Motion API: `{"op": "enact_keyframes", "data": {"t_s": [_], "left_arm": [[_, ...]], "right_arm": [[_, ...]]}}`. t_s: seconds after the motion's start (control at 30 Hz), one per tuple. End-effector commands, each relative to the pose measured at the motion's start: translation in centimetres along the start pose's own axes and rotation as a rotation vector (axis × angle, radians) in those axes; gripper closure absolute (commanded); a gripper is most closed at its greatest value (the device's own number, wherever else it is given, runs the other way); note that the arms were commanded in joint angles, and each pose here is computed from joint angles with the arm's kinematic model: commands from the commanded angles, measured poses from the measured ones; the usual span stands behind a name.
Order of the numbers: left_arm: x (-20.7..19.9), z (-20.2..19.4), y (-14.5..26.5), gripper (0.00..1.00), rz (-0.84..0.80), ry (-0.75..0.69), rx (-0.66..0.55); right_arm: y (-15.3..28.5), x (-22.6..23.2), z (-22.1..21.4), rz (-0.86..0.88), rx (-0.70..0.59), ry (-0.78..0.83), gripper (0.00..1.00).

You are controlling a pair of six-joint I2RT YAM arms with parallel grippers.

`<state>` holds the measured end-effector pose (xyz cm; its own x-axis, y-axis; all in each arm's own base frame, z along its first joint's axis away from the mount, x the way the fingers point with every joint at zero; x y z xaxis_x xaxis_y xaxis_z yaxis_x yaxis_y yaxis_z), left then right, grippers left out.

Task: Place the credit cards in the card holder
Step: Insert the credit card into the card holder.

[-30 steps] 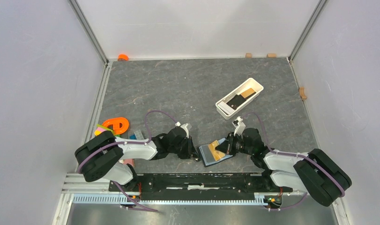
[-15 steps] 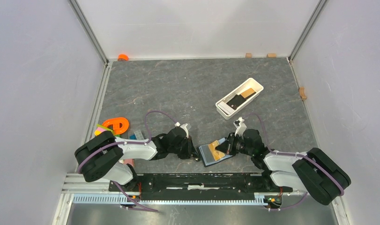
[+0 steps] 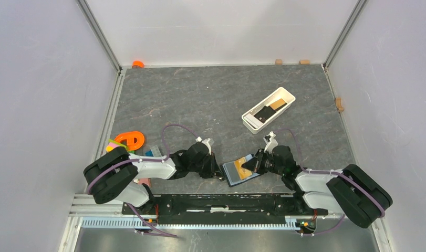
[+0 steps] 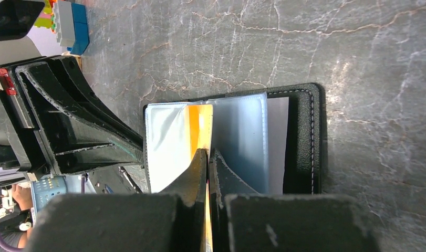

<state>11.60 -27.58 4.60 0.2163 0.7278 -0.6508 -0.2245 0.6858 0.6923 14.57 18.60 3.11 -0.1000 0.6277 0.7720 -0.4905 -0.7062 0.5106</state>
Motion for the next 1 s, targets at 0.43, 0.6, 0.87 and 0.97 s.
{"op": "enact_keyframes", "data": {"t_s": [0.43, 0.6, 0.87, 0.97], "left_arm": [[0.1, -0.1, -0.4, 0.98, 0.011, 0.015, -0.021], [0.4, 0.1, -0.3, 0.98, 0.023, 0.026, -0.043], [0.7, 0.3, -0.4, 0.98, 0.036, 0.040, -0.068], [0.8, 0.4, -0.6, 0.98, 0.039, 0.042, -0.071]], "right_arm": [[1.7, -4.7, -6.4, -0.176, 0.225, -0.013, 1.00], [2.1, -5.4, -6.7, -0.214, 0.250, 0.022, 0.97], [2.1, -5.0, -7.0, -0.213, 0.335, 0.078, 0.98], [2.3, -5.1, -7.4, -0.216, 0.359, 0.084, 0.96]]}}
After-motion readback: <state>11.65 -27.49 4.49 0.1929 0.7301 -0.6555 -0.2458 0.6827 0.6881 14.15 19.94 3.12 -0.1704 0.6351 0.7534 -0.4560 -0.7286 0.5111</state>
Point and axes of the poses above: each gripper's point midway between its finger pads, its own y axis back along the fingers, its own x axis along the line the jaws close on, z = x × y, the point moved 4 cm from there along y, back along the fingers, and after that the axes turned 5 degrees about -y, right-handed, at the moved point
